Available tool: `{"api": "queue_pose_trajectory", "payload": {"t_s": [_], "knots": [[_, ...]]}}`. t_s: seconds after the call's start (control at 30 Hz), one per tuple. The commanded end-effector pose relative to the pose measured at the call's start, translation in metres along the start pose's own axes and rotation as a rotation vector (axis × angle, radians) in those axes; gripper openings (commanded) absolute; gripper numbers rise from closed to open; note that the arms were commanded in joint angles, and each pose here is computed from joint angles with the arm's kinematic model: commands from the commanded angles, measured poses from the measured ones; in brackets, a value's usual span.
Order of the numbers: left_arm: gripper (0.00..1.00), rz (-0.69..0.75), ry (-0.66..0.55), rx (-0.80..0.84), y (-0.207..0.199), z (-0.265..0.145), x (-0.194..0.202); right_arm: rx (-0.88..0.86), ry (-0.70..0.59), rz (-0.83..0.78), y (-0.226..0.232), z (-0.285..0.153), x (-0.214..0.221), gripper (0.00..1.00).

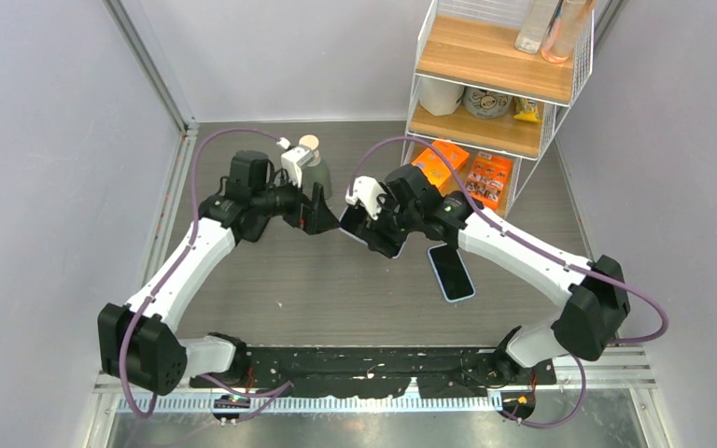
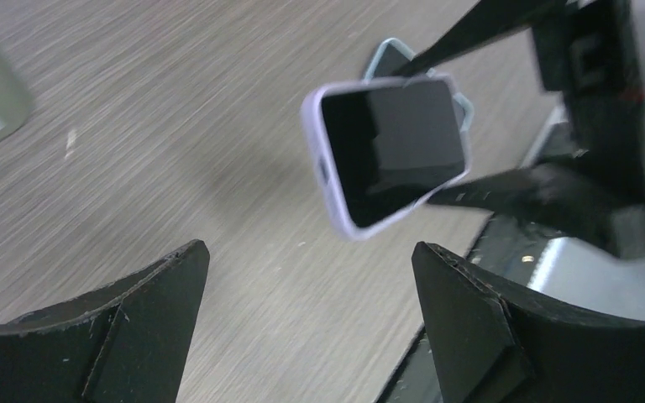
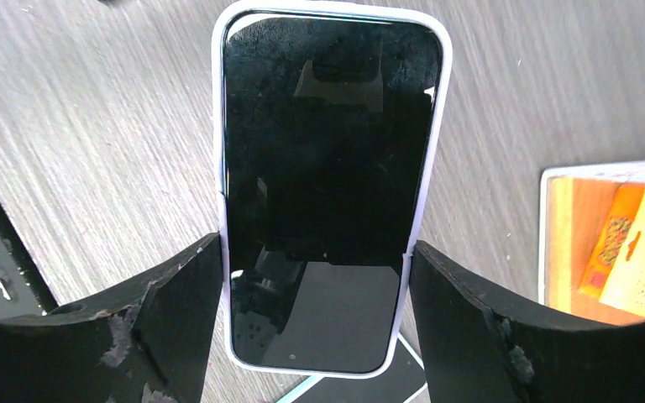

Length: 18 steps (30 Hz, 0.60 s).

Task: Take the phone out of the phone case
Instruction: Adjust the phone.

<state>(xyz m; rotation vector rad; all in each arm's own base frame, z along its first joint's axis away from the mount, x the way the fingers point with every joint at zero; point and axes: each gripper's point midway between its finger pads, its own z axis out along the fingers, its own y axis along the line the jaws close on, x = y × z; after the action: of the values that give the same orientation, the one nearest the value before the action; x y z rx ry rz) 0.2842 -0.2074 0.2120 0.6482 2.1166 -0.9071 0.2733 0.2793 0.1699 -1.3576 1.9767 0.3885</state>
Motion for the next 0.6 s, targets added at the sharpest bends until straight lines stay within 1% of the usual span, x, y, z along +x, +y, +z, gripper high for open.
{"api": "queue_pose_trajectory", "payload": {"t_s": [0.0,0.13,0.37,0.4,0.47,0.57], "knots": [[0.94,-0.069,-0.041,0.249,-0.05,-0.01,-0.038,0.083,-0.175,-0.119,0.0,-0.036,-0.062,0.05],[0.89,-0.131,-0.019,0.299,-0.057,-0.007,-0.043,0.118,-0.212,-0.157,0.003,-0.049,-0.081,0.05],[0.81,-0.211,0.053,0.364,-0.063,0.004,-0.029,0.158,-0.251,-0.197,0.006,-0.059,-0.102,0.05],[0.8,-0.214,0.059,0.367,-0.063,0.005,-0.027,0.191,-0.247,-0.195,0.001,-0.061,-0.103,0.05],[0.76,-0.219,0.07,0.375,-0.064,0.008,-0.023,0.207,-0.255,-0.197,-0.001,-0.063,-0.105,0.05],[0.65,-0.229,0.08,0.394,-0.065,0.011,-0.023,0.208,-0.261,-0.203,0.0,-0.063,-0.108,0.05]]}}
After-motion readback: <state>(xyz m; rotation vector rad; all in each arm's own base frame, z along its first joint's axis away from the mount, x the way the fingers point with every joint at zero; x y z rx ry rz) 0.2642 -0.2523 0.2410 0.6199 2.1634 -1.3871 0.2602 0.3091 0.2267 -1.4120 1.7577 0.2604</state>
